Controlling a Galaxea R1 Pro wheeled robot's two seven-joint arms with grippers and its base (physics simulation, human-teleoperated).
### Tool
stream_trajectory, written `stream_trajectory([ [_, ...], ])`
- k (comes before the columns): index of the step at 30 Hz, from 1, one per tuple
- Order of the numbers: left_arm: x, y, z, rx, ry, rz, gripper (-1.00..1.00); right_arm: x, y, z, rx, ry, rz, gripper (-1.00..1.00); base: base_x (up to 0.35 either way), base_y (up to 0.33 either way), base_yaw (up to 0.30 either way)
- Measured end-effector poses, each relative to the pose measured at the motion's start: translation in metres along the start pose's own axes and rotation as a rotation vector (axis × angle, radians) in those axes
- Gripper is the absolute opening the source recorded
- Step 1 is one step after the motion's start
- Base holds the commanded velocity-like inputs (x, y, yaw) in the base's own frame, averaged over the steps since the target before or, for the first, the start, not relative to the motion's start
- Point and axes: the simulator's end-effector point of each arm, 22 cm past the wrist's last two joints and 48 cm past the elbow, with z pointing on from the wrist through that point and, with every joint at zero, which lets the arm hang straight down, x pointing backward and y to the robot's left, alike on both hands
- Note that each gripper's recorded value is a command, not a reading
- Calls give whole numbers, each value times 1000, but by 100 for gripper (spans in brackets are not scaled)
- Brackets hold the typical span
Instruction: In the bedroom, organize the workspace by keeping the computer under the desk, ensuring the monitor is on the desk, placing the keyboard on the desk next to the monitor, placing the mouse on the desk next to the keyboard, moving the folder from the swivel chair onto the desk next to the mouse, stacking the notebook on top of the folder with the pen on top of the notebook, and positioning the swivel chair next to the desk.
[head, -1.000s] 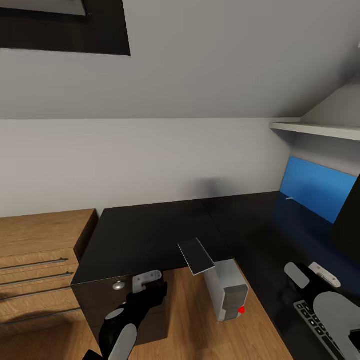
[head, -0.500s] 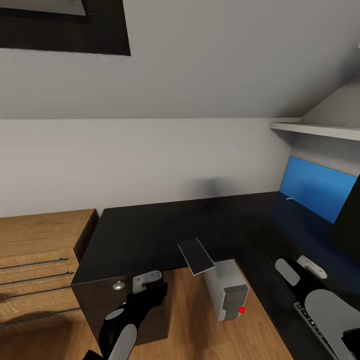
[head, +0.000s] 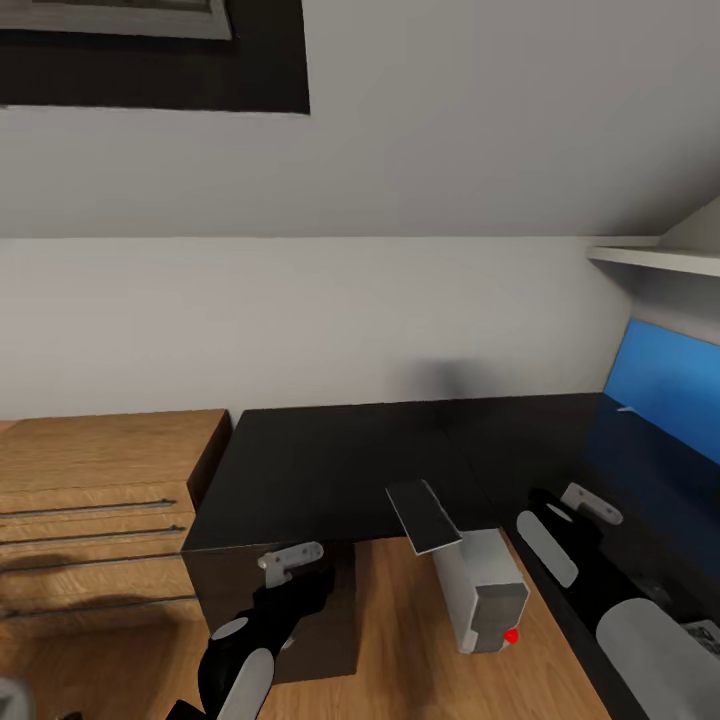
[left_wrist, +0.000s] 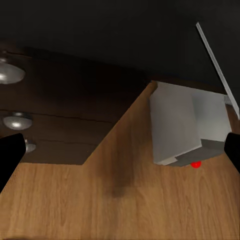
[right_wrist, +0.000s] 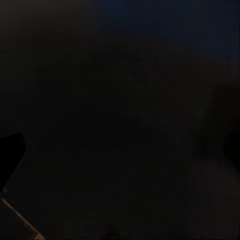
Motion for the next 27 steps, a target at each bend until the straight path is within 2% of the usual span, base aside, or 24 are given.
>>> stream_trajectory([
  [3,0,0,0,0,1,0,100,6,10,-8,-17,-6,-20,100,0,0,279],
  [8,1,0,0,-1,1,1,100,6,15,-17,-16,-11,-20,100,0,0,279],
  [13,0,1,0,-3,0,3,100,10,13,-46,-15,-1,-21,100,0,0,279],
  [17,0,1,0,-3,-1,3,100,17,20,-76,-81,11,-30,100,0,0,279],
  [20,0,1,0,-3,-1,3,100,27,29,-101,-146,23,-64,100,0,0,279],
  [23,0,1,0,-3,-1,3,100,34,36,-114,-183,26,-90,100,0,0,279],
  [27,0,1,0,-3,0,3,100,40,40,-123,-198,28,-112,100,0,0,280],
])
